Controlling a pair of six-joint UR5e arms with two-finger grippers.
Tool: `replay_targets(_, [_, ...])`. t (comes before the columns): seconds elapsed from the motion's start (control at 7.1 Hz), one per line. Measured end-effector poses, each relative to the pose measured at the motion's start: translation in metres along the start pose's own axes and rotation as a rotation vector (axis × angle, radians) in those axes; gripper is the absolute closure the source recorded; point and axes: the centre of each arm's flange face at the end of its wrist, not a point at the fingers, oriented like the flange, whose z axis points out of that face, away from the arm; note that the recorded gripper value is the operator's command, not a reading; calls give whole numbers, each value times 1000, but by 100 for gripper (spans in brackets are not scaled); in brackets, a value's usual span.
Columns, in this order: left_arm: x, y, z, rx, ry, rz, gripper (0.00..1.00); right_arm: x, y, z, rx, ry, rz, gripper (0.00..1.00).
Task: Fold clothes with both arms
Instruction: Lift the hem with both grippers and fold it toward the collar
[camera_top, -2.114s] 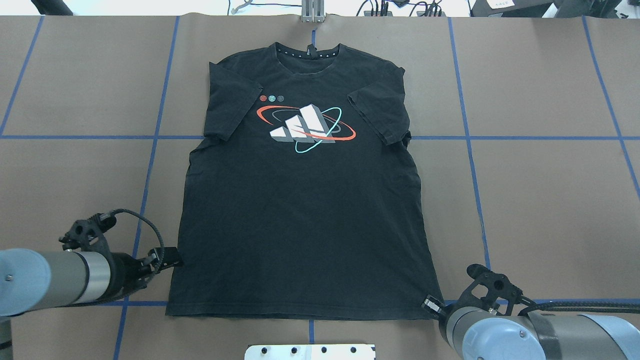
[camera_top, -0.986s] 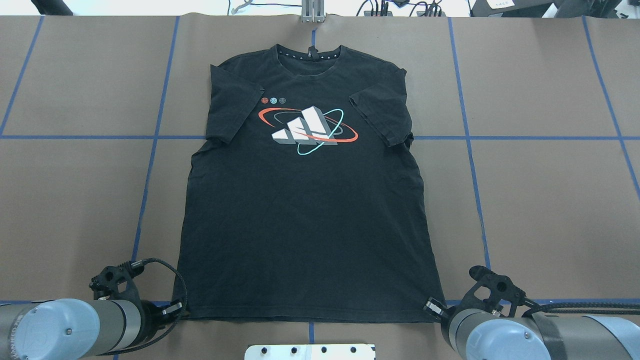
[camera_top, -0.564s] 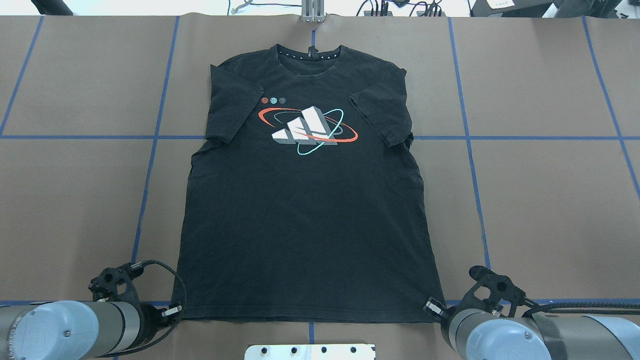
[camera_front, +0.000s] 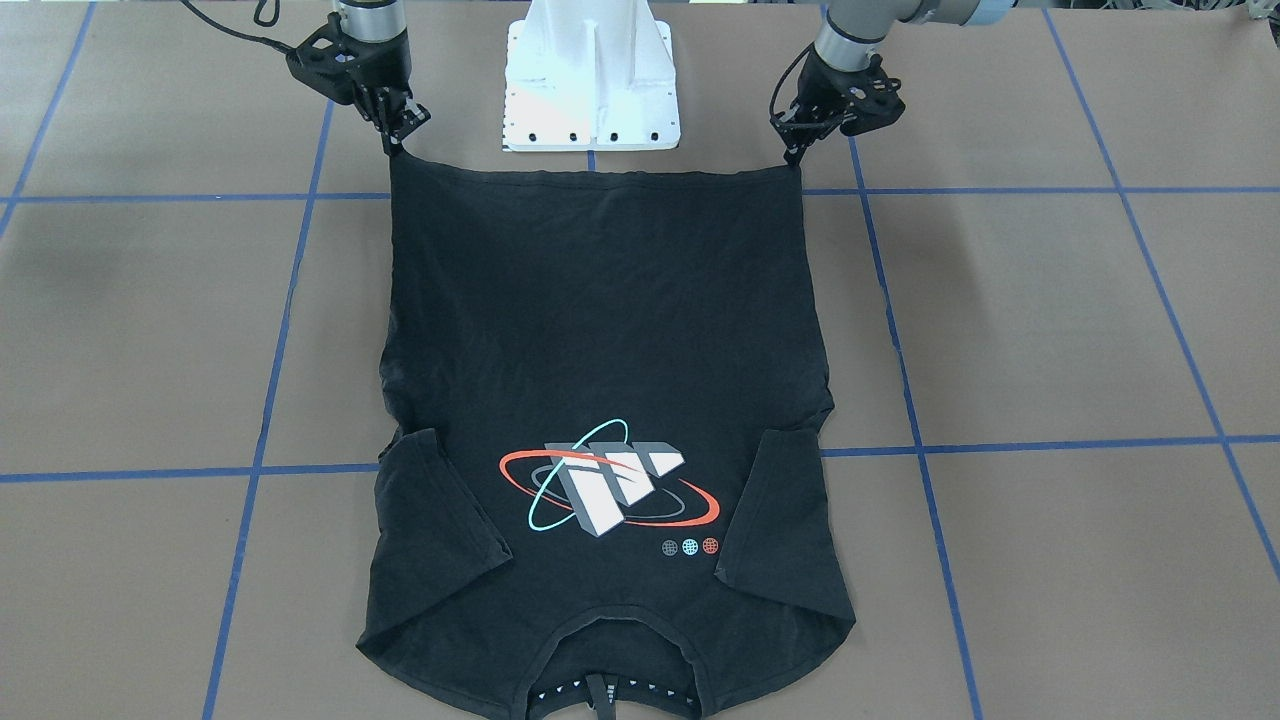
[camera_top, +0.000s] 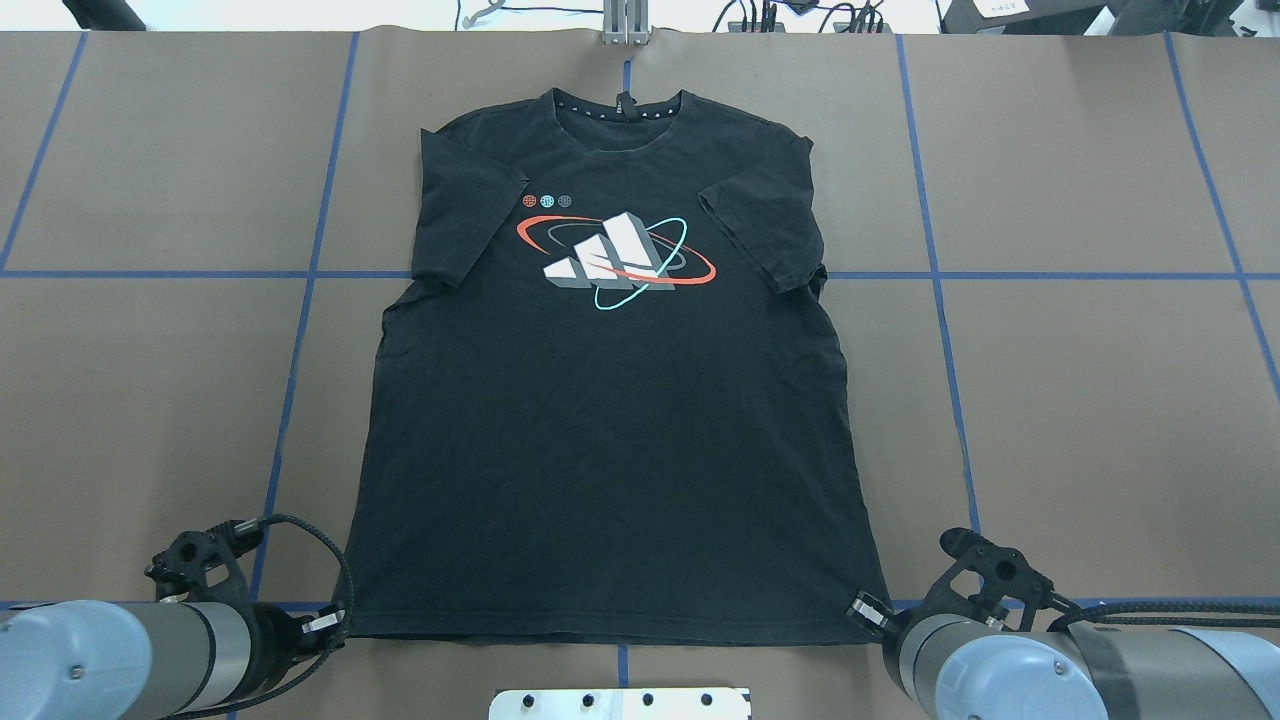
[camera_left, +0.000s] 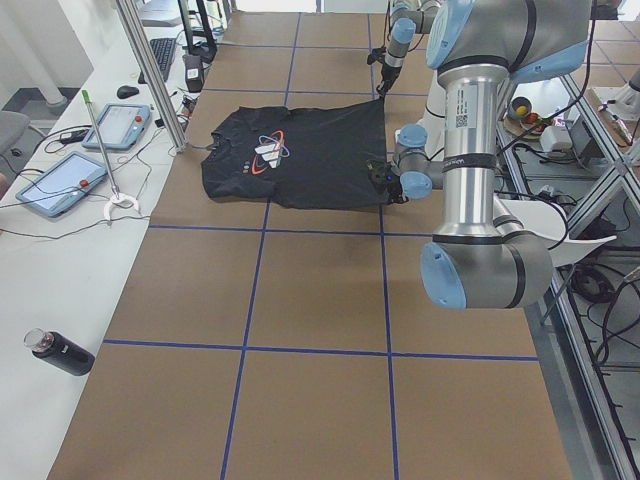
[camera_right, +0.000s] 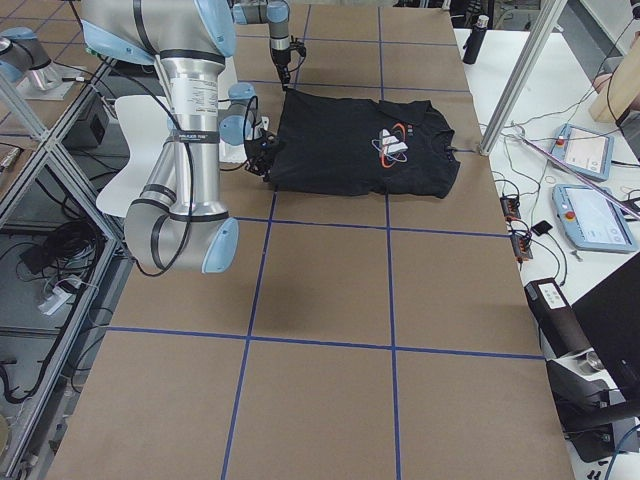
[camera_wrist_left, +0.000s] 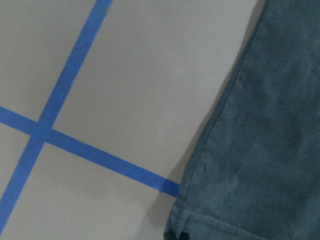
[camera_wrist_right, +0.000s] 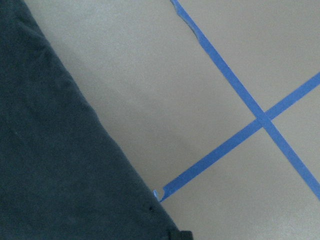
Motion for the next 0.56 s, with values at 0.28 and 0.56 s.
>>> replay_targets(0.28, [3,14,-25,-42,29,11,100,8,-1,-10,-29,6,-3,100])
replay_targets(0.56, [11,40,-49,-116,60,-12,100,14,9,-21,-68,10,-22,100])
